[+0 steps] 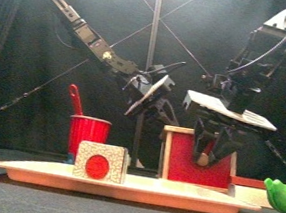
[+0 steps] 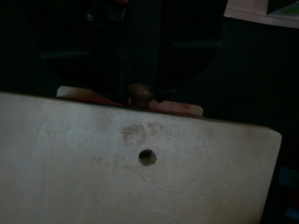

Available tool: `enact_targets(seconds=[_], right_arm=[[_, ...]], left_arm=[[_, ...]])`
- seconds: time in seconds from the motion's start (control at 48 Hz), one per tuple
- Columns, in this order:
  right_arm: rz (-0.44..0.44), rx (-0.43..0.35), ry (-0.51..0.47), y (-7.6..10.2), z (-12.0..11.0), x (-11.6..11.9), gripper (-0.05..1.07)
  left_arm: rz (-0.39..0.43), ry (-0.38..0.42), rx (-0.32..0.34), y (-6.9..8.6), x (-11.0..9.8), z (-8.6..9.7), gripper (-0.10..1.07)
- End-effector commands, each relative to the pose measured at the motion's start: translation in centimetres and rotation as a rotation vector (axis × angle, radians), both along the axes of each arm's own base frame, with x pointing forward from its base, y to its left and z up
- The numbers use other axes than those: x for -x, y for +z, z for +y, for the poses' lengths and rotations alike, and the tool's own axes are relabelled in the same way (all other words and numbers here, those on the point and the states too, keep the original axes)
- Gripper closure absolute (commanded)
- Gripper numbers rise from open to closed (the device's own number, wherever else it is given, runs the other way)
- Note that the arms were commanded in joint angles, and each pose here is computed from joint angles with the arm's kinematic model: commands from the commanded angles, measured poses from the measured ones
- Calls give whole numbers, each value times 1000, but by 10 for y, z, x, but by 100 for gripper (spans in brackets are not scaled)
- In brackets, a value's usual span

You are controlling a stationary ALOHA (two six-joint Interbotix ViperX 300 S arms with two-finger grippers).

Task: Open drawer

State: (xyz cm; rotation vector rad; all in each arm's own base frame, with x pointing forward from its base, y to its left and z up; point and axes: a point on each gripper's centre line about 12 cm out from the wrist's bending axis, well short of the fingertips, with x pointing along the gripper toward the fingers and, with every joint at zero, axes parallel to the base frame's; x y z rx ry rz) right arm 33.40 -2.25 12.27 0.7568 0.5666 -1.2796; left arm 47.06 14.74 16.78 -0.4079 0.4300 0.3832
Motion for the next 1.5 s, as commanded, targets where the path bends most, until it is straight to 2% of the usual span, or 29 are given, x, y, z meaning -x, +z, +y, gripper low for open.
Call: enact_targets(seconds=[0.0, 0.375, 1.021, 1.479], right_arm=[[2, 0, -39, 8, -6, 4, 65], [1, -9, -48, 11, -3, 1, 75], [5, -20, -24, 9, 10, 1, 75], [-29, -106, -3, 12, 25, 3, 75]], left_arm=[[-19, 1, -7, 9, -3, 2, 80], [-20, 3, -6, 9, -3, 2, 80], [-19, 6, -6, 9, -2, 4, 80], [-19, 7, -7, 9, -2, 4, 80]])
